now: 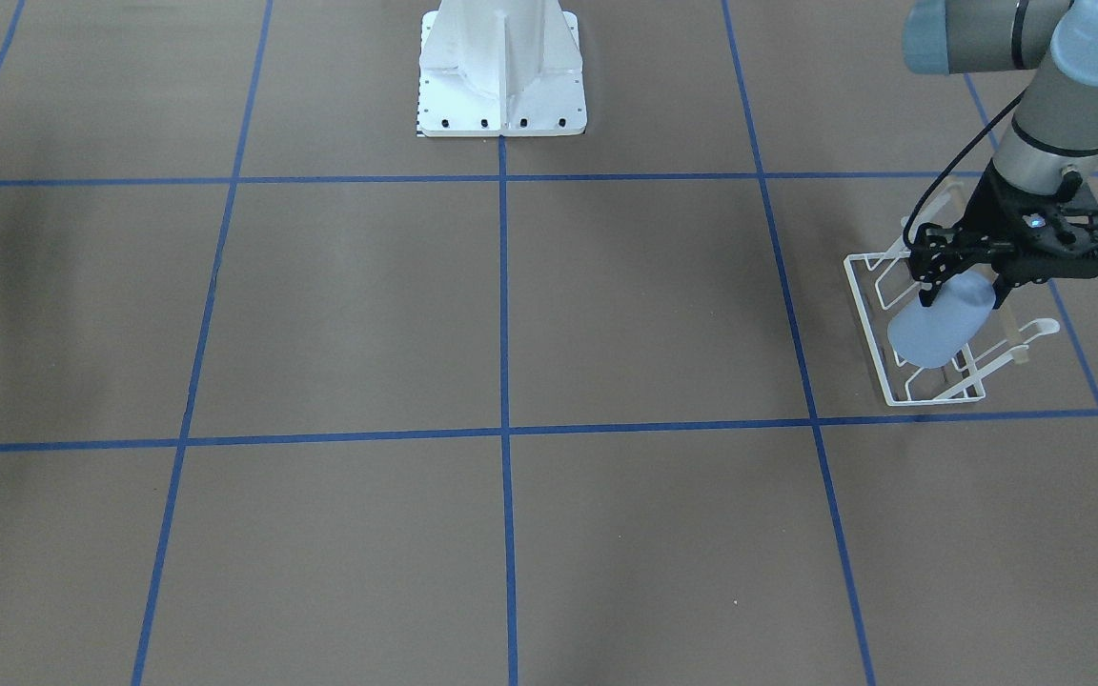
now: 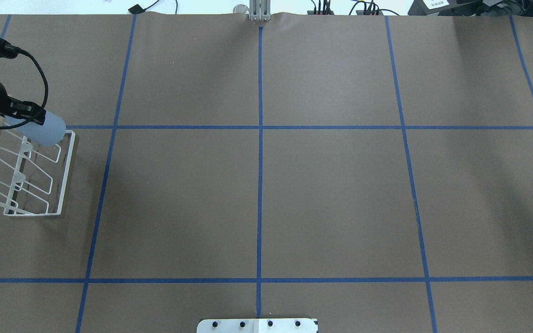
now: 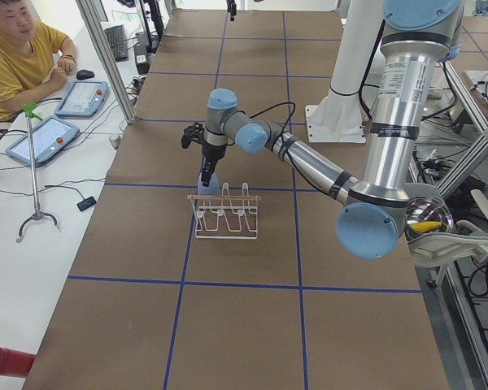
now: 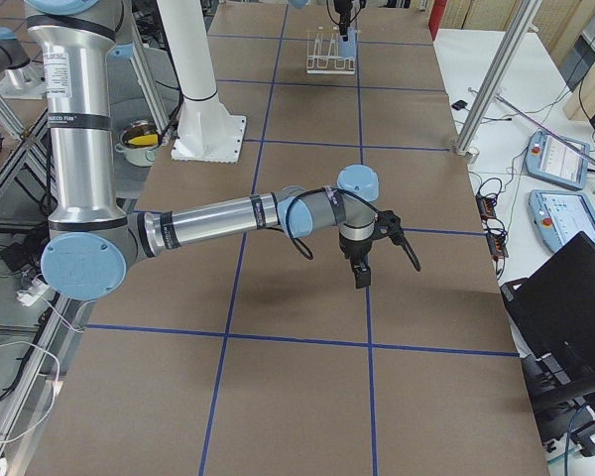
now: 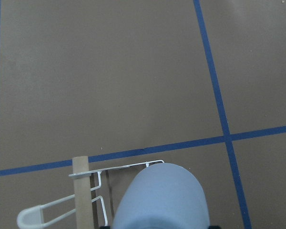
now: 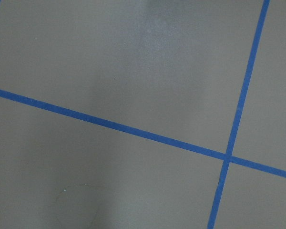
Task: Hang cup on cup holder
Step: 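Lower the cup with the left gripper onto the rack's top hook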
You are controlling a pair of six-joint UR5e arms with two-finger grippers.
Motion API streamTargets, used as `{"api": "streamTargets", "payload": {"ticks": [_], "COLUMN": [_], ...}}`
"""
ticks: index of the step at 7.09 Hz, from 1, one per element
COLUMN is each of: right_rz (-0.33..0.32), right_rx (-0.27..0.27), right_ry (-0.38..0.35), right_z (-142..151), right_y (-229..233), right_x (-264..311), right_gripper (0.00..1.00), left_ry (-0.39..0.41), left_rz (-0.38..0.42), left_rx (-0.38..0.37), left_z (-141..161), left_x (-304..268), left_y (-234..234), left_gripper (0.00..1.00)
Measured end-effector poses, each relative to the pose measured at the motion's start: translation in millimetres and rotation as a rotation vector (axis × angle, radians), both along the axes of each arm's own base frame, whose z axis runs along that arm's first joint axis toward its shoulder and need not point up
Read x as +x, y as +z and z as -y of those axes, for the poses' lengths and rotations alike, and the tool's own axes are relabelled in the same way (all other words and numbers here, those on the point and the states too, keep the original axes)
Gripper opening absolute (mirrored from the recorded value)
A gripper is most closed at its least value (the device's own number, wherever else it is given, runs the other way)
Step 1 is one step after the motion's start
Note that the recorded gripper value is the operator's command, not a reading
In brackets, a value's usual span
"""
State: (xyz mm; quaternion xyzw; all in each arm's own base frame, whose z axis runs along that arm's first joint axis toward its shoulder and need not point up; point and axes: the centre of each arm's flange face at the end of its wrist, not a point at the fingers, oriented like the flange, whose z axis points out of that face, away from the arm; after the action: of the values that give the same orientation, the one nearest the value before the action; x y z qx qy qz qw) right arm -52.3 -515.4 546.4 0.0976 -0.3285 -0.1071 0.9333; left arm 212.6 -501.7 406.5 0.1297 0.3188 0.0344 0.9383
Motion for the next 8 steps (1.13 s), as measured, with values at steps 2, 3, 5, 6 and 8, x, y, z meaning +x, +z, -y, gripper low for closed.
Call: {"api": "streamTargets", "payload": {"ticks": [2,3,5,6,8], "right_rz": [0.001,0.001,0.001,0.001,0.000], "right_rx": [-0.001,-0.002,-0.003,-0.003,-0.005], "right_ry": [0.003,0.004,0.006,0.006,0.006], "right_z": [0,0,0,0,0], "right_y": [-1,-1,-1,-1,0], "right_x": [0,0,0,0,0], "right_gripper": [1.00,1.00,1.00,1.00,1.00], "left_ry": [0.008,0.008,0.009,0.011,0.015], "left_rz": [0.008,0.012,0.019,0.020,0.020], "left_rx": [-0.012,-0.017,-0.026,-0.028,-0.024], "left_z": [8,12,18,20,24], "left_x": [10,13,17,19,22], "left_y": [6,8,13,15,15], "left_gripper": [0.00,0.00,0.42,0.84,0.98]}}
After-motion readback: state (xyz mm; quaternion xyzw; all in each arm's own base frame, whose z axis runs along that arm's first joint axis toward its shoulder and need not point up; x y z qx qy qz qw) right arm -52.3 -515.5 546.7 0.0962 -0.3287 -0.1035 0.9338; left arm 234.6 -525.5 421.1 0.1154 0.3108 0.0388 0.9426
